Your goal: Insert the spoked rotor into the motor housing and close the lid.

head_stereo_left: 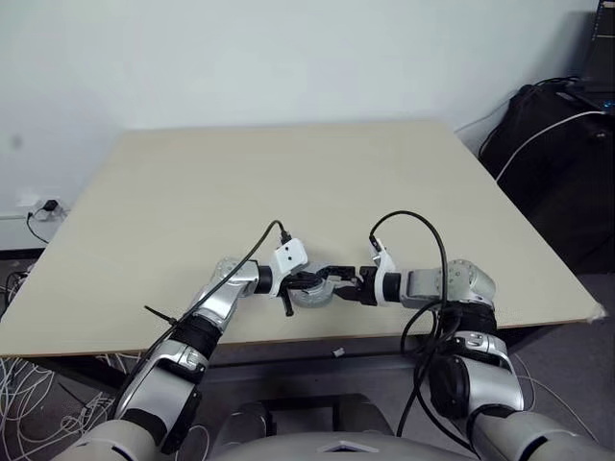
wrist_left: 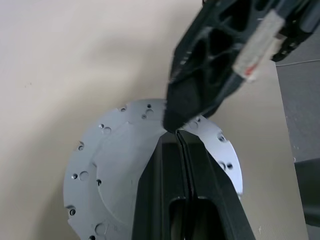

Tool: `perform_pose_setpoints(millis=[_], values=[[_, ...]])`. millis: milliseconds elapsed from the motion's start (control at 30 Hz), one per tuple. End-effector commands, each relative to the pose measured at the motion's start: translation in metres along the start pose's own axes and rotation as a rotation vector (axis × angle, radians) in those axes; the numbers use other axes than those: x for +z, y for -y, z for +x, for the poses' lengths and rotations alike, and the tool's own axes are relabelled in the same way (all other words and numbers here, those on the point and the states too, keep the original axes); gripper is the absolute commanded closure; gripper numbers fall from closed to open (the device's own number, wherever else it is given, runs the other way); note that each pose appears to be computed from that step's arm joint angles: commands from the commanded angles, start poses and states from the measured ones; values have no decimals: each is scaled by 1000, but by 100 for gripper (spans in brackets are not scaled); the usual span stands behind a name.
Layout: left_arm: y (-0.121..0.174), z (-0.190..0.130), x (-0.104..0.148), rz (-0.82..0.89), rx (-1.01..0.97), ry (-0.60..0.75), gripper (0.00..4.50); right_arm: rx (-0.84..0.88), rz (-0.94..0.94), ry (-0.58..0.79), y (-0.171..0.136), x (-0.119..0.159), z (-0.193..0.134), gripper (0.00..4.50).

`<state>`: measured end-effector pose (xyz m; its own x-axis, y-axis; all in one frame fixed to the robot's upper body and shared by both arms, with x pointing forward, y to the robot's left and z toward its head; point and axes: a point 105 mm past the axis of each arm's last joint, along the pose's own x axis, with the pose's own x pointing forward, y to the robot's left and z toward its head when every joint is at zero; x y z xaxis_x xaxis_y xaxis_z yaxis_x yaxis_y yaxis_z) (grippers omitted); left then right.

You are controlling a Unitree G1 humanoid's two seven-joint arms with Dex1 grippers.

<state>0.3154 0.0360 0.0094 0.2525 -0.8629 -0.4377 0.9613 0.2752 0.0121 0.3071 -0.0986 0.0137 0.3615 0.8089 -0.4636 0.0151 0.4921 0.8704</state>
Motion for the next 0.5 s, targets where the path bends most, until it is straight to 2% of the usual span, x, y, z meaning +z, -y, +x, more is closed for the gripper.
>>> perform_pose_setpoints(millis=[33, 433, 500], values=[[4, -3, -18, -39, -5, -58, 450, 195, -63, 32, -42, 11, 0, 4], [3, -13, -26, -60, 22, -70, 450, 250, -63, 50, -51, 13, -5, 4], [3, -15, -27, -64, 28, -71, 450, 246, -66, 45, -51, 12, -4, 42]])
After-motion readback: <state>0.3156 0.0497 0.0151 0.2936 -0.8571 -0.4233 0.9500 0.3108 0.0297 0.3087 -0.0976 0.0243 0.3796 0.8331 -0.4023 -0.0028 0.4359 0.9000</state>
